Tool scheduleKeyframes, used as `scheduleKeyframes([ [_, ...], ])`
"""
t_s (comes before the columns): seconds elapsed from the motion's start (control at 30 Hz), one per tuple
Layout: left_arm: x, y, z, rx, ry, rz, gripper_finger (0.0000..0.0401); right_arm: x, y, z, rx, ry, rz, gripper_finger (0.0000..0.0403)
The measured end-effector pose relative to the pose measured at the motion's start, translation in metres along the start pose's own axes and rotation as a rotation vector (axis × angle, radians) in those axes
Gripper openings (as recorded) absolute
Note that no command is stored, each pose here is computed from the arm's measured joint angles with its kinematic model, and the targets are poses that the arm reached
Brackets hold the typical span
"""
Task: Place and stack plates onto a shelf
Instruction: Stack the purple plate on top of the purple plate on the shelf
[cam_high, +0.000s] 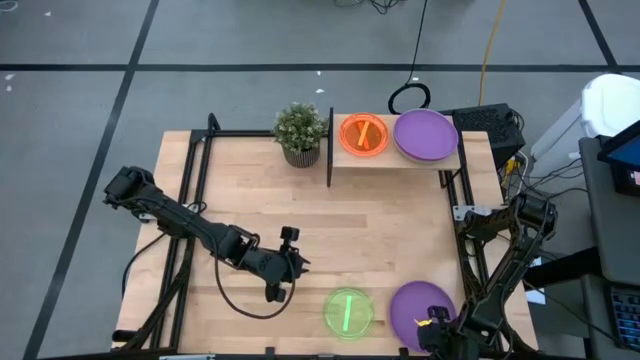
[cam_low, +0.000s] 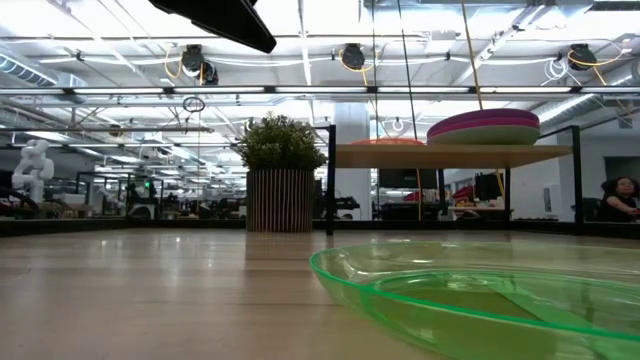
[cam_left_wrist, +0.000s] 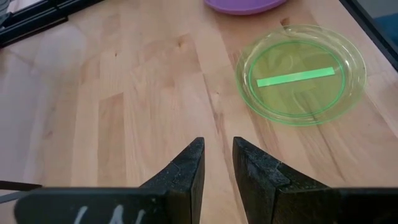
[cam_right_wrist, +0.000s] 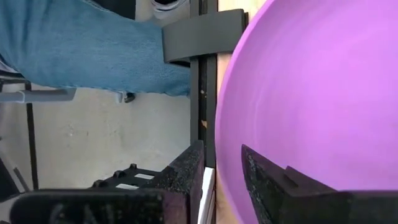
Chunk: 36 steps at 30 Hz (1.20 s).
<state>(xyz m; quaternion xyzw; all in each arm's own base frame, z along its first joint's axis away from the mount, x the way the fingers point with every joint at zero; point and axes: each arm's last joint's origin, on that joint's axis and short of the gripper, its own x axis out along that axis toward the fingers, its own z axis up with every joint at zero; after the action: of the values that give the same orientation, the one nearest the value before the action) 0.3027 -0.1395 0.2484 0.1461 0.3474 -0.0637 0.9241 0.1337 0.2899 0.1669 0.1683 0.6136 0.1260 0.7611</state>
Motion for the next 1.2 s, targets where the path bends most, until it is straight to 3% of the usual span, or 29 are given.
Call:
scheduleKeyframes([
  [0.33, 0.0, 0.0, 0.0, -0.007, 0.002, -0.001, 0.009, 0.021, -0.002, -0.003, -0.036, 0.041, -0.022, 0.0087],
  [0.6, 0.0, 0.0, 0.0, -0.003, -0.001, -0.001, 0.009, 0.02, -0.001, -0.002, -0.061, 0.042, -0.018, 0.0009],
  [1.2, 0.0, 0.0, 0.0, -0.002, -0.003, 0.0, 0.009, 0.005, -0.022, -0.005, -0.047, 0.111, -0.205, 0.0001],
])
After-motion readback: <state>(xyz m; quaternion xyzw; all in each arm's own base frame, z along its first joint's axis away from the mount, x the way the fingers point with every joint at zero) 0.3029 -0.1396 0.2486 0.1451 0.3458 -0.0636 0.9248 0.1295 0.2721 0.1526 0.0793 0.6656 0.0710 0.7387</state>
